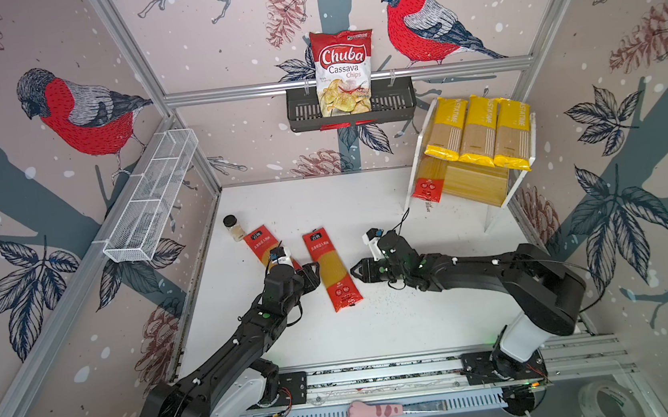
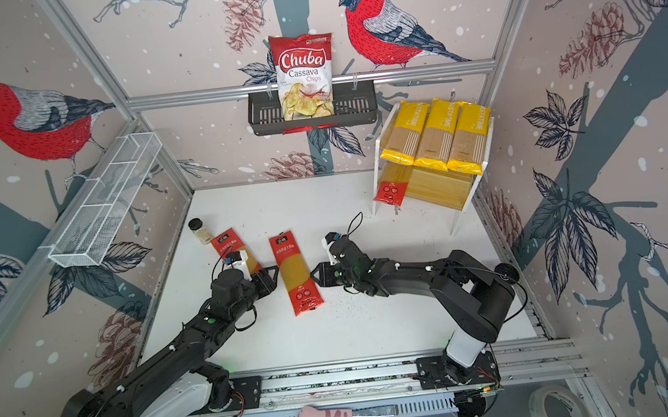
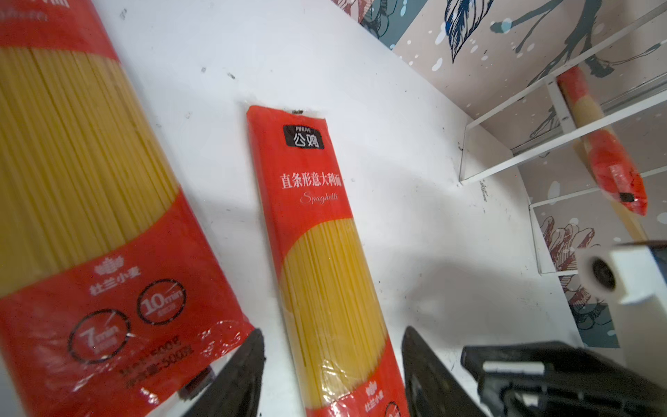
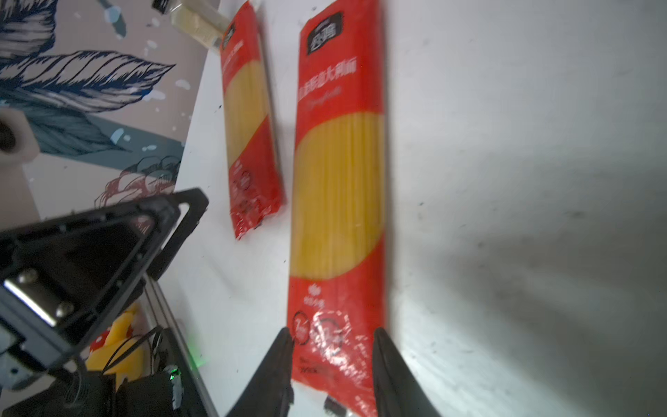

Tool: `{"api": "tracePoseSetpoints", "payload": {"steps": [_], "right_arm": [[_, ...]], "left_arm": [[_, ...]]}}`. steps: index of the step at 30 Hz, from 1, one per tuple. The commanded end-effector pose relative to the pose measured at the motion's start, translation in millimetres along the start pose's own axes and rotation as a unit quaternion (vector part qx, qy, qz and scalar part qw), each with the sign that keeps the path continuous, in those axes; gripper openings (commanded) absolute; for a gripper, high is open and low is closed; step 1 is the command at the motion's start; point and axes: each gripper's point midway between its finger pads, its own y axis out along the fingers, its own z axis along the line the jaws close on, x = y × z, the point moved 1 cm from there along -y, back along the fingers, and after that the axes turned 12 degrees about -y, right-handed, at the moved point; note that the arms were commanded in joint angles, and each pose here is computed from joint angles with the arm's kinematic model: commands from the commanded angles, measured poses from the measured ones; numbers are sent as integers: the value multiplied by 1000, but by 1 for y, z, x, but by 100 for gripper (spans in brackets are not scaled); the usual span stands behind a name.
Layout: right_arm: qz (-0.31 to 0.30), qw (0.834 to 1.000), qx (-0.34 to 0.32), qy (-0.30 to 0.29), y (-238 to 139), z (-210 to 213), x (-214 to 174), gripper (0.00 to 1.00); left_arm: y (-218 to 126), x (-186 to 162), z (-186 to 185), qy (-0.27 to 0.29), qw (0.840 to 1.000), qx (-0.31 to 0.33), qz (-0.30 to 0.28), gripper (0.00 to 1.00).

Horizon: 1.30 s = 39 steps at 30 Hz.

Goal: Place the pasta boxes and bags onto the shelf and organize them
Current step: 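Grasp the pack's end with the right gripper while left grips its middle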

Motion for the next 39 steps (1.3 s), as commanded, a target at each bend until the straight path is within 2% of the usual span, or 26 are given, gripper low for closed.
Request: {"api": "tracePoseSetpoints", "payload": {"steps": [1,13,21,24,30,39], "right_arm": [[3,1000,9,-8,11,-5,10,40],[29,999,41,7,64,-15,25,45],[42,998,53,7,81,-17,20,46],[45,996,76,8,88,-12,17,44],[44,994,102,-6,95,1,11,36],[19,993,113,-18,86,10,17,18]], "left_arm": [[5,-4,-15,2,999,-33,8,60],[21,-23,-6,10,999,-18,29,58],[28,-33,7,6,999,-6,40,56],[31,-37,9,5,999,-5,46,55],[37,-46,16,3,997,9,71,50],[40,-50,15,9,996,11,87,32]]}}
